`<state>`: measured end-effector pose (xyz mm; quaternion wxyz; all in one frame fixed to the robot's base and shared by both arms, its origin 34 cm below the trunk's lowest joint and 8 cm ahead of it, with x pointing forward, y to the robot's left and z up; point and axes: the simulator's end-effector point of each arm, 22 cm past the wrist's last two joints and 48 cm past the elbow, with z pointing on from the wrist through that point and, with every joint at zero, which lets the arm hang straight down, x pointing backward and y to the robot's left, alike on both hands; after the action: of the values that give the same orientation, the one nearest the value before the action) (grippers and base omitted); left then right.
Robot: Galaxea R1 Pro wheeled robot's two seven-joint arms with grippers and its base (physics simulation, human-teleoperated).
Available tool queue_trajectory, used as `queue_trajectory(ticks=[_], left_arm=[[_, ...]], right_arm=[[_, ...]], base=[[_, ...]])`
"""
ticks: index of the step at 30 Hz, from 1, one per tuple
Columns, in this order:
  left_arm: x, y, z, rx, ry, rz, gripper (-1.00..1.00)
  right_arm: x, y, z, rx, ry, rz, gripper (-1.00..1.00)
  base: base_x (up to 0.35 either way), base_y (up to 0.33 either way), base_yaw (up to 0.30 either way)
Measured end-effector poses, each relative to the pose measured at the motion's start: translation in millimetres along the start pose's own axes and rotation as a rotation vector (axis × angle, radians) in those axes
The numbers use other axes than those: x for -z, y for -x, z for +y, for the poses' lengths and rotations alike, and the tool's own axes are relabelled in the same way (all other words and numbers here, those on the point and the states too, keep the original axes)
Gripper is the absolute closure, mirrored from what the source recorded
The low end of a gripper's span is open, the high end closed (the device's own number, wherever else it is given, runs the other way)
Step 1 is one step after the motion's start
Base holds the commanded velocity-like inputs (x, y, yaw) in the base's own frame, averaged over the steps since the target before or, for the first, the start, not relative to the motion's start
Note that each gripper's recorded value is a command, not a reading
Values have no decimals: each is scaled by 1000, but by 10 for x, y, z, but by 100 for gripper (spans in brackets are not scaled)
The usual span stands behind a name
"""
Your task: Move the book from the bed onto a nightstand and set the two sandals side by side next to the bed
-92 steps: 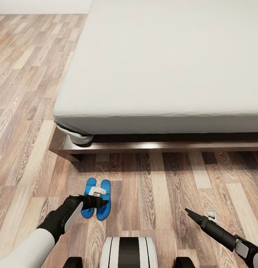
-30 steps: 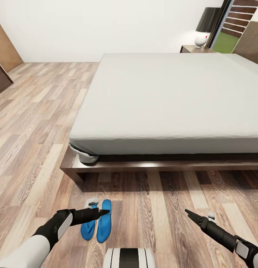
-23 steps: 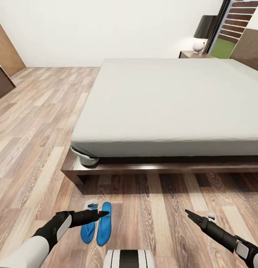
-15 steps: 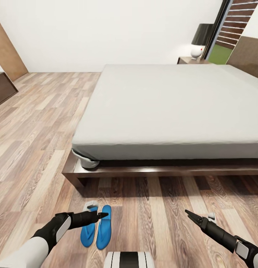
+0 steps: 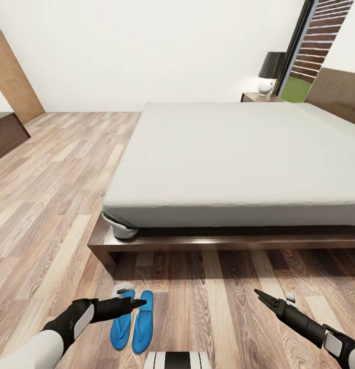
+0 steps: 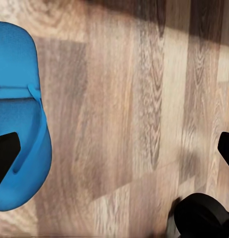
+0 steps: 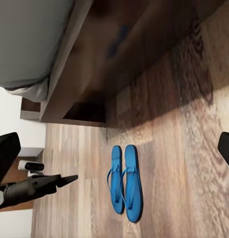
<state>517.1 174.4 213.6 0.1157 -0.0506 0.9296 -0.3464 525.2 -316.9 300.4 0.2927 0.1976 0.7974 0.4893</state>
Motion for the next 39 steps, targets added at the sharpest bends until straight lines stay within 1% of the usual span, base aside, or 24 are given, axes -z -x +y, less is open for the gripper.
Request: queue_trajectory(ticks=[5, 11, 19, 30, 34, 39], left_arm=[[57, -40, 23, 3, 10, -1, -100], [112, -36, 26, -13, 18, -25, -100], [193, -21, -1, -24, 24, -41, -100], [314, 91, -105, -45, 22, -70, -100], [373, 119, -158, -43, 23, -67, -100], [373, 114, -156, -43, 24, -66, -100]], right_arm=[[7, 58, 75, 13, 7, -9, -100], [36, 94, 123, 28, 0, -18, -100], [99, 117, 168, 51, -14, -23, -100], [193, 104, 122, 68, -75, -25, -100], [237, 88, 141, 61, -96, -19, -100], [266, 31, 99, 54, -107, -13, -100]], base=[[0, 0, 0], [0, 0, 0], [0, 0, 0], [0, 0, 0], [0, 0, 0], [0, 0, 0]])
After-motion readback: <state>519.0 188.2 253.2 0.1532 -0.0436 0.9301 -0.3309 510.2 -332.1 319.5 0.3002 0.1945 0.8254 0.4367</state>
